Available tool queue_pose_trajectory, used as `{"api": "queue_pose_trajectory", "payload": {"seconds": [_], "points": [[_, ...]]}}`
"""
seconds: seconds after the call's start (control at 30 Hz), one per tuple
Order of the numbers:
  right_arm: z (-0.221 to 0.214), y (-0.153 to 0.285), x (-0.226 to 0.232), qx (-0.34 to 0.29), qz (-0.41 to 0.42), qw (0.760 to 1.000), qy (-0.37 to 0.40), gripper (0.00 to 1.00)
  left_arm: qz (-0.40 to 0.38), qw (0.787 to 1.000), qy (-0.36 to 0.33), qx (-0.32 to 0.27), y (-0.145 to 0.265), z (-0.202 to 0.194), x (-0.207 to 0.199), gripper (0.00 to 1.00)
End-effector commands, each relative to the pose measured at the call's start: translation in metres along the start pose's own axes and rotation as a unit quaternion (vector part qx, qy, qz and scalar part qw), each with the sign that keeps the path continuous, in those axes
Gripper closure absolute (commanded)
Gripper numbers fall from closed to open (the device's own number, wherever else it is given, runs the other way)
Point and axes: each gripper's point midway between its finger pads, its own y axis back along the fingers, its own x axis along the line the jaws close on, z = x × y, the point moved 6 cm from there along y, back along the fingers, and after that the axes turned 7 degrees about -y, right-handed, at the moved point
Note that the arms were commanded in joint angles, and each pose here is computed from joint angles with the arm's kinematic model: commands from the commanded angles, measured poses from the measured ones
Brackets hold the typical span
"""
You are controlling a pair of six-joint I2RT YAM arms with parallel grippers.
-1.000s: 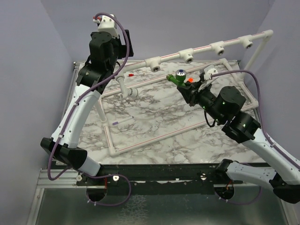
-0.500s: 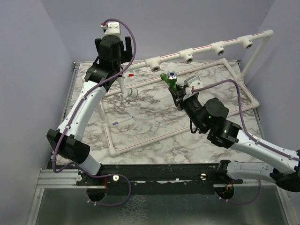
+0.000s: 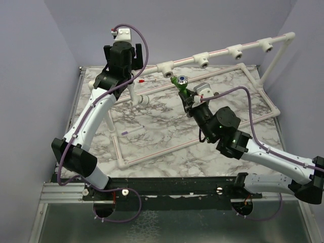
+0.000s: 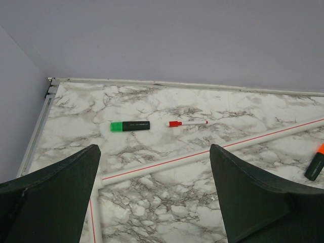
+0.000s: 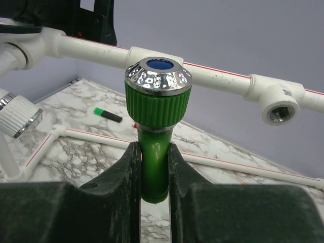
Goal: Install the water faucets
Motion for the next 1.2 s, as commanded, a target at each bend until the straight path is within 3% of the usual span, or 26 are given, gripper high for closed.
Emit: {"api": "queue_pose_trajectory", "payload": {"seconds": [0.0, 0.63, 1.17], "points": [[0.005, -0.005, 0.001, -0.022, -0.015, 1.000, -0.002, 0.99, 0.004, 1.000, -0.010, 0.005, 0.004, -0.005, 0.006, 0.10], [-0.007, -0.001, 0.013, -0.046, -0.084, 0.995, -0.009, 0.99, -0.002, 1.000, -0.006, 0.010, 0.005, -0.009, 0.005, 0.10], [-0.004, -0.012, 0.024, -0.059, -0.087, 0.995, -0.003, 0.99, -0.005, 1.000, -0.010, 0.018, 0.004, -0.013, 0.004, 0.10]]}}
